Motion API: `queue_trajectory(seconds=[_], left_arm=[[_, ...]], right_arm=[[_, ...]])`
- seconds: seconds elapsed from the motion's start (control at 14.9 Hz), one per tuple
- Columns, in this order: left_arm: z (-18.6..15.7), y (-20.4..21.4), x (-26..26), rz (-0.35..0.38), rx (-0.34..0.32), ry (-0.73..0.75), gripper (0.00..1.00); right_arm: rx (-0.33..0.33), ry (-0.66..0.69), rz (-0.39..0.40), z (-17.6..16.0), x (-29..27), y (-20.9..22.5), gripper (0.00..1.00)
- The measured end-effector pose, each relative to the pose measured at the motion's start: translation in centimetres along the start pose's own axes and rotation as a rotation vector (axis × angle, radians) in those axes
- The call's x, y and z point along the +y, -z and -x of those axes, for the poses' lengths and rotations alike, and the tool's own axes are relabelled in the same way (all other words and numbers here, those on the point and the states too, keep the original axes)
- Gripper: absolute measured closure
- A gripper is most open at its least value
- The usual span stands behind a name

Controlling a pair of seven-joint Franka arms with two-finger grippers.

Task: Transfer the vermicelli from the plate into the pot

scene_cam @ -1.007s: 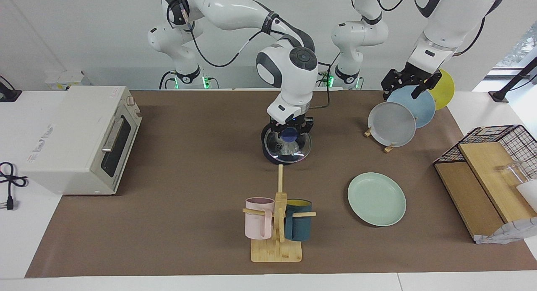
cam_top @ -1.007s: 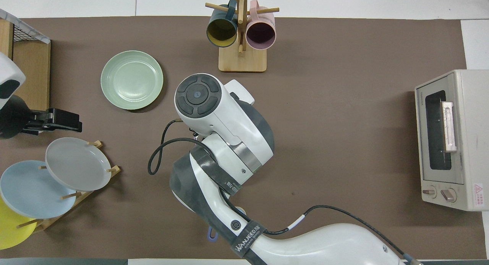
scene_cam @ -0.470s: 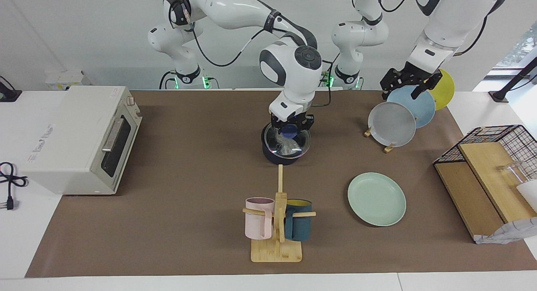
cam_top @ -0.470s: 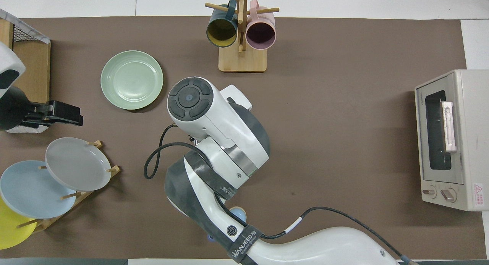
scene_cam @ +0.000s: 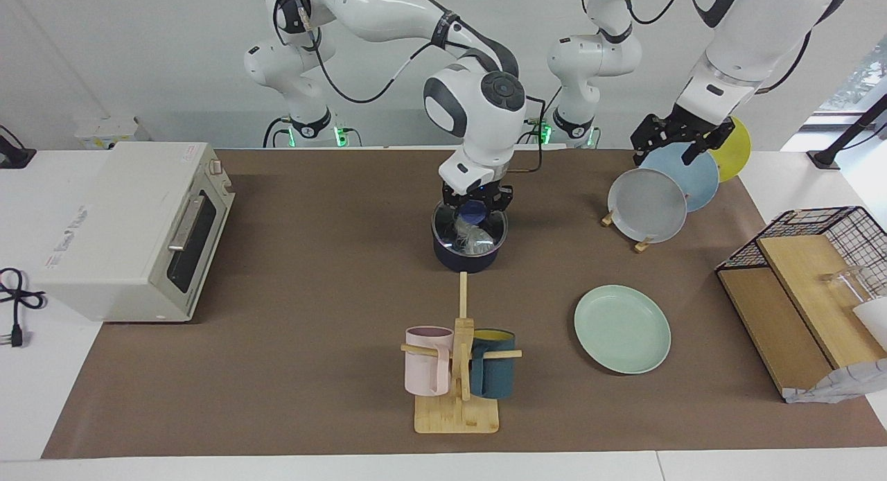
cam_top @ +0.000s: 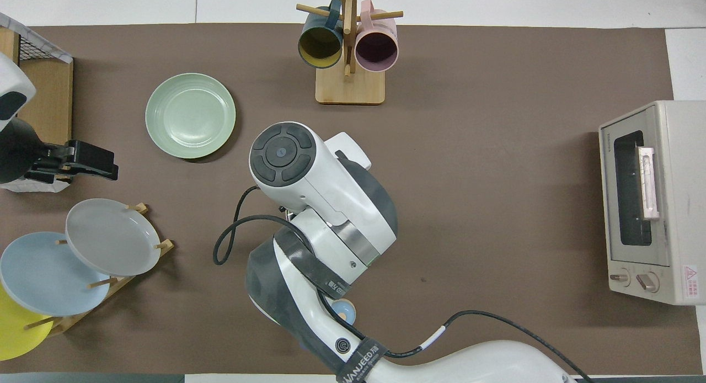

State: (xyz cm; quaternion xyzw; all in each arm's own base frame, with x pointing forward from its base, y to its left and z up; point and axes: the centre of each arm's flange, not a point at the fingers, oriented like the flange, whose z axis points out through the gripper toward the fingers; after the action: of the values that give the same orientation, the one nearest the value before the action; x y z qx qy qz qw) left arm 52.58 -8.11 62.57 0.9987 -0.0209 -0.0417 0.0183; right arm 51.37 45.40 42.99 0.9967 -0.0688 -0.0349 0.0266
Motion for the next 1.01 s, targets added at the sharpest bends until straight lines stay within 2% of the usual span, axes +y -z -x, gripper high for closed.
queue_trajectory(seconds=[0.2, 0.47, 1.01], left_arm=[[0.3, -0.4, -0.3, -0.003, -0.039, 0.005, 0.0], [0.1, -0.9, -0.4, -0.004, -0.057, 0.006, 0.0], [0.0, -0.4, -0.7, -0.047, -0.037, 0.007, 0.0]], right_arm=[[0.013, -0.004, -0.016, 1.2, -0.4, -1.4, 0.34], [0.013, 0.002, -0.015, 2.4, -0.4, -1.8, 0.34], [0.019, 0.001, -0.021, 3.5, 1.0, -2.1, 0.34]])
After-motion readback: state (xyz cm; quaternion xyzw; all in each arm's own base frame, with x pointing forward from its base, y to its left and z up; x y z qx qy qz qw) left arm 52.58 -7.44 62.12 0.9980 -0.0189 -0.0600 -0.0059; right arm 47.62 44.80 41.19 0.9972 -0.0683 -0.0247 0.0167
